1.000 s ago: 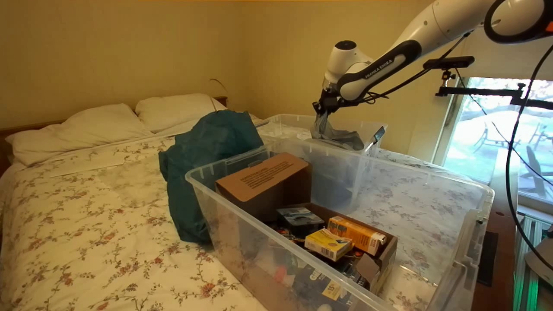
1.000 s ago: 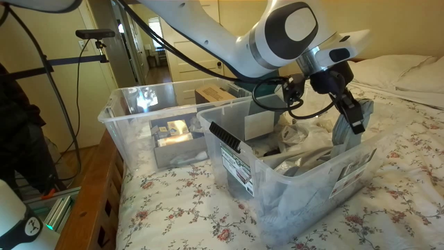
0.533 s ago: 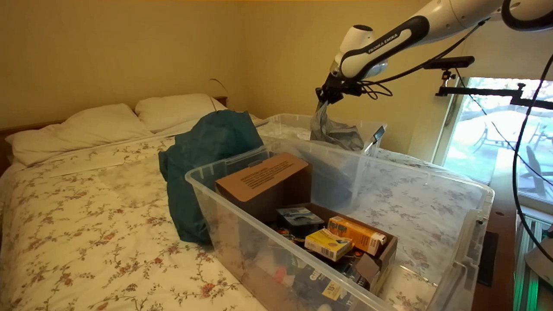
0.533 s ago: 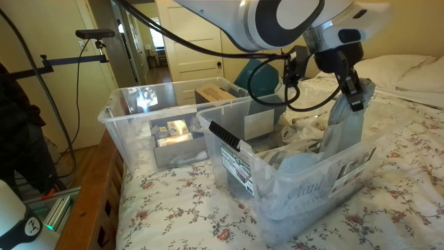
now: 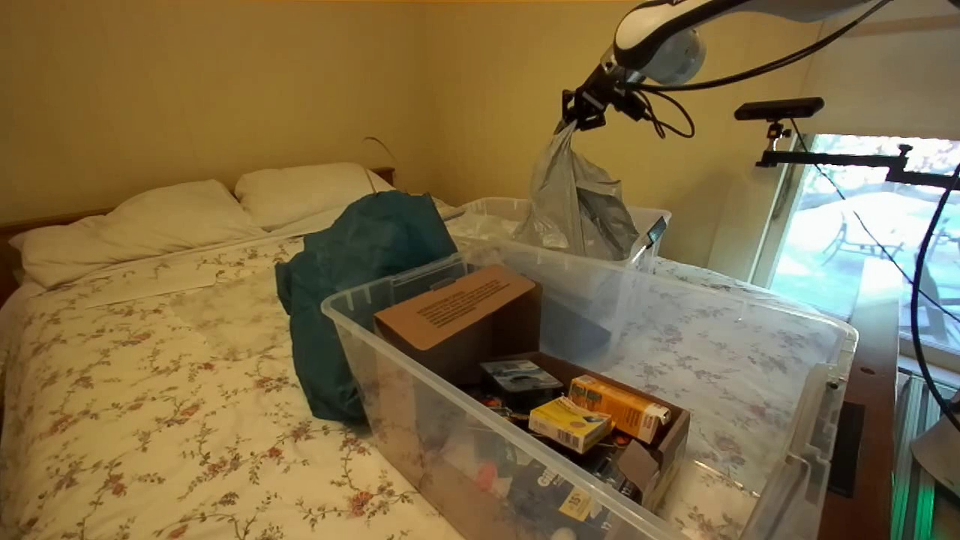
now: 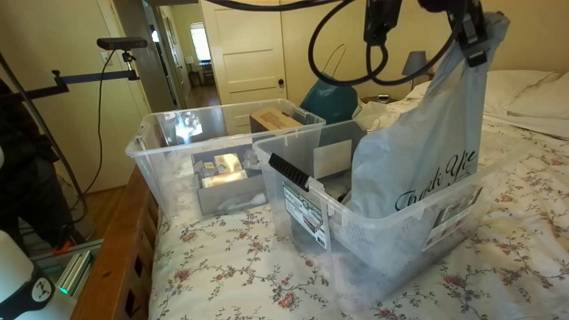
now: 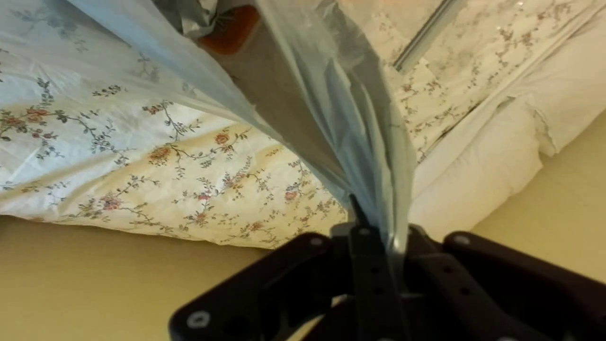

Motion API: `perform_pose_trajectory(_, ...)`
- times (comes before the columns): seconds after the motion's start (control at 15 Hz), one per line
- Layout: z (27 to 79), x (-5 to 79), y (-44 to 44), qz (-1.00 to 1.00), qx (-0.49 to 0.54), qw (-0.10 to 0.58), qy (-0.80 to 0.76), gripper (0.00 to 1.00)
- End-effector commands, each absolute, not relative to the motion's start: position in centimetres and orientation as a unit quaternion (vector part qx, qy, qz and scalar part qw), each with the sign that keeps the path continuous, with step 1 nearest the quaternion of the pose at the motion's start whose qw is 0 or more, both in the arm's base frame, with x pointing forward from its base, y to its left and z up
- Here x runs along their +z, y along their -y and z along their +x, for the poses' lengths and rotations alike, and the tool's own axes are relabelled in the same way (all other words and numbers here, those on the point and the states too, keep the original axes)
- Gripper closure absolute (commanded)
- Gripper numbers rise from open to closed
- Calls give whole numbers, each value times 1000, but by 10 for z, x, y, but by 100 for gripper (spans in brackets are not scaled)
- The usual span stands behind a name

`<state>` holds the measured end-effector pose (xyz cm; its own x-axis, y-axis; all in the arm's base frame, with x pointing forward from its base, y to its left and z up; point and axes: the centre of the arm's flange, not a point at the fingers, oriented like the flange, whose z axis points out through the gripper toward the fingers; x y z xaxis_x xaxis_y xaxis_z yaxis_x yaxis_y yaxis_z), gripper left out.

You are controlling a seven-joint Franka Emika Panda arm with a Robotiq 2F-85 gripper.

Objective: Remove the grey plastic from the right storage box

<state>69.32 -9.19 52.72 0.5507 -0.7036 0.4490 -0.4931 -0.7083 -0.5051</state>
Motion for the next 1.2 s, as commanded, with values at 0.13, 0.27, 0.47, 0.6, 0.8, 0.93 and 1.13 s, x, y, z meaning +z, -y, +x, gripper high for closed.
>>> perform_pose_trajectory(0.13,672,632,96,-816,-398,228,-352,100)
perform_pose_trajectory(0.27,670,661,101,-803,-417,235,-355,100)
perform_pose_trajectory(0.47,671,629,96,-825,-391,213,-347,99)
perform_pose_trajectory(0.6,669,639,96,-821,-399,216,-346,99)
perform_pose_trajectory(0.8,685,655,93,-787,-437,238,-365,100)
perform_pose_trajectory(0.93,697,690,109,-772,-433,244,-396,100)
perform_pose_trajectory(1.13,699,711,132,-741,-440,254,-439,100)
